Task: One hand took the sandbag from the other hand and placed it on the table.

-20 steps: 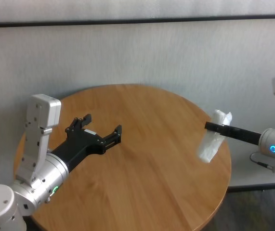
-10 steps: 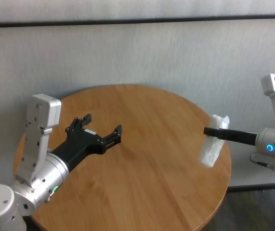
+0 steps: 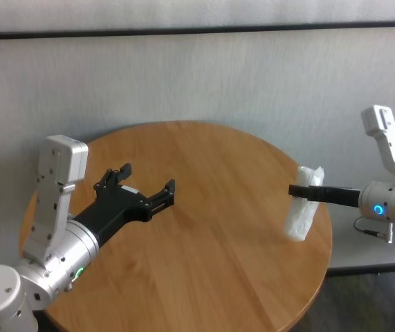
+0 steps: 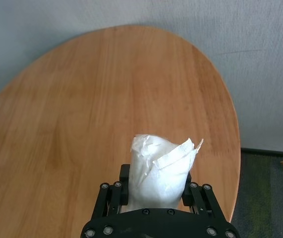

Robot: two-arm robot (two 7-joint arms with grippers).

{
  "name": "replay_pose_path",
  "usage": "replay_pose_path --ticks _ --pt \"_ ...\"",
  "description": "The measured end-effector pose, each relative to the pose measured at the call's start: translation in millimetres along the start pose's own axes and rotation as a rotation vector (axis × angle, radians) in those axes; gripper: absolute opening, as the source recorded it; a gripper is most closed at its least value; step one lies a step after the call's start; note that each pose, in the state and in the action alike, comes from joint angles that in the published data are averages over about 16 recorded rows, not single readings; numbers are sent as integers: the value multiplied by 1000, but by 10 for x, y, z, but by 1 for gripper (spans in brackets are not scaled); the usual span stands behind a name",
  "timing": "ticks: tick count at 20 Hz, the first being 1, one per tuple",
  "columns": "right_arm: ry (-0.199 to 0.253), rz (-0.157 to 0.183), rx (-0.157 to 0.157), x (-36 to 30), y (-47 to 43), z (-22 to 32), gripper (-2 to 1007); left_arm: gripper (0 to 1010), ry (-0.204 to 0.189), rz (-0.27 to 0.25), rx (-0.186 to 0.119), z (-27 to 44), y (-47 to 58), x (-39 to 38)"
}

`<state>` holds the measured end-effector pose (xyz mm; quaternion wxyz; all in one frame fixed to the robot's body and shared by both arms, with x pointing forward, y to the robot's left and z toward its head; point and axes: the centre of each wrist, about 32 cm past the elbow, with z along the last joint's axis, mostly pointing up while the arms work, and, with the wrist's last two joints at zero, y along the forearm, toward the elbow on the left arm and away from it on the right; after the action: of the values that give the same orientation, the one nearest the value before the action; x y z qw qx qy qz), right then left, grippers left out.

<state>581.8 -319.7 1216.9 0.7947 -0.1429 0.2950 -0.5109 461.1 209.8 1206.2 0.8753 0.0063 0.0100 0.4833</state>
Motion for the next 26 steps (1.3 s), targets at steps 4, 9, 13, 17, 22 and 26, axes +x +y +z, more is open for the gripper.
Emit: replay_pose_path --ticks 4,9,13,17,22,26 --pt "-10 -4 -7 -8 25 7 568 1000 0 0 0 0 0 0" --pt "-12 -4 -9 -12 32 7 584 1000 0 0 0 0 0 0" --pt "-9 -2 -6 -10 26 4 632 1000 0 0 0 0 0 0" --pt "-6 0 -3 -9 21 1 715 1000 0 0 0 0 0 0" --pt "-4 2 0 -7 17 -1 846 1000 0 0 0 0 0 0" --pt "-3 2 1 -7 15 -2 930 1000 0 0 0 0 0 0"
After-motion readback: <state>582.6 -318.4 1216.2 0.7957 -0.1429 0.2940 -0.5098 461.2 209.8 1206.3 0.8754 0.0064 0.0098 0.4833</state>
